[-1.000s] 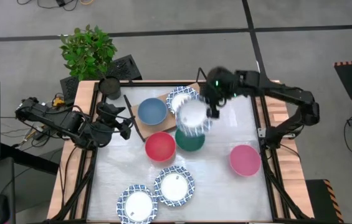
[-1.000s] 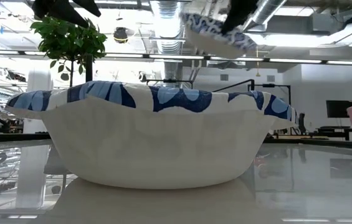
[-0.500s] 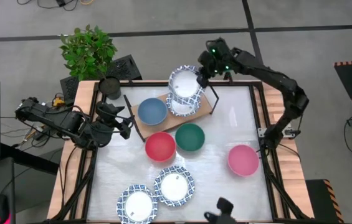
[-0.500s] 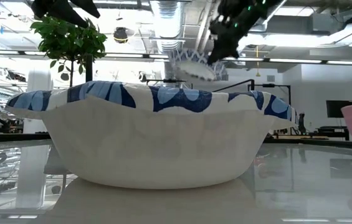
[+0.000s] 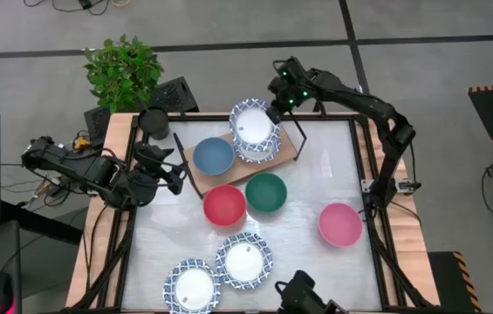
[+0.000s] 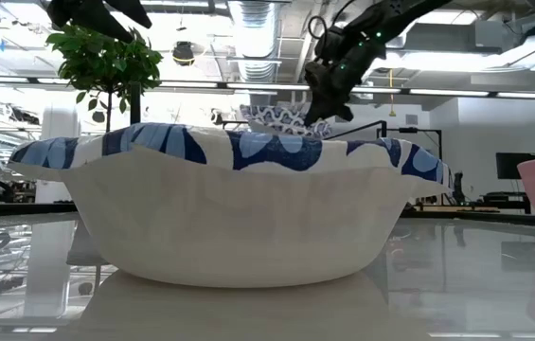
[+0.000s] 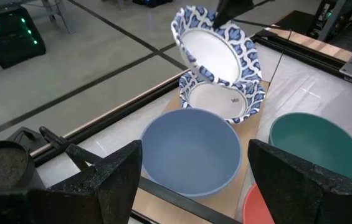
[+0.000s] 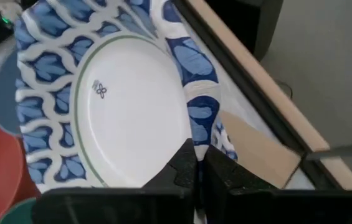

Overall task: Place and stack bowls onto a shelf
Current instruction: Stack the white patterned bowl on top of the white patterned bowl on the shelf

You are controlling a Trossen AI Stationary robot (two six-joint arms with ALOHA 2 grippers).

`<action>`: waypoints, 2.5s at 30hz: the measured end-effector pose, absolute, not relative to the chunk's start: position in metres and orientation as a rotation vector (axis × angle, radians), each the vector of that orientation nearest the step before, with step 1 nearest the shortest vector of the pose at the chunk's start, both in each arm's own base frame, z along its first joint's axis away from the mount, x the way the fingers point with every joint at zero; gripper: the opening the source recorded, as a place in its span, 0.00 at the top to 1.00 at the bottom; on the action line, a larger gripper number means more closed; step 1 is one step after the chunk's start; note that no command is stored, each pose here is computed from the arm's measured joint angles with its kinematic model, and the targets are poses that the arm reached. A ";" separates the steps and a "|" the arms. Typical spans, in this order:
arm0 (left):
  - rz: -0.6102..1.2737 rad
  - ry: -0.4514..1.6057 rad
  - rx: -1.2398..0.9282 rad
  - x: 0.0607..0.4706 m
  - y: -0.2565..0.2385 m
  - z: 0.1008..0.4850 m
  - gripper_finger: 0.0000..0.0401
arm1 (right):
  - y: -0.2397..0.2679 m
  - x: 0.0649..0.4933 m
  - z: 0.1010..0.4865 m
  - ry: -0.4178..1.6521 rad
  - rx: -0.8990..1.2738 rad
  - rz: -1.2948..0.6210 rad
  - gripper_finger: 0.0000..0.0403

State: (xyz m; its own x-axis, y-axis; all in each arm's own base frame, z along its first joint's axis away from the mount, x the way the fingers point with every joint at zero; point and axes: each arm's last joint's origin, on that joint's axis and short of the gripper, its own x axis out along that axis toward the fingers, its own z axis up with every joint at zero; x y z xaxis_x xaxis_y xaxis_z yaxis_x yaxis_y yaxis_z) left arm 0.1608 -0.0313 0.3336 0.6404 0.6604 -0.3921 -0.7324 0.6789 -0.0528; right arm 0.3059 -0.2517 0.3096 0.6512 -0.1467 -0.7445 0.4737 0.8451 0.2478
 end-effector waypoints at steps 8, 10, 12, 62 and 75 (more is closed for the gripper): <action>0.804 0.371 -0.204 0.160 -0.031 0.333 0.31 | -0.250 0.301 0.306 0.841 0.481 -0.369 0.92; 0.805 0.371 -0.204 0.160 -0.031 0.333 0.31 | -0.250 0.300 0.306 0.846 0.496 -0.374 0.92; 0.804 0.371 -0.205 0.160 -0.031 0.333 0.31 | -0.249 0.301 0.303 0.852 0.498 -0.372 0.91; 0.791 0.378 -0.213 0.160 -0.031 0.332 0.31 | -0.255 0.310 0.274 0.957 0.483 -0.379 0.52; 0.792 0.375 -0.218 0.160 -0.031 0.333 0.31 | -0.249 0.316 0.299 0.977 0.361 -0.474 0.51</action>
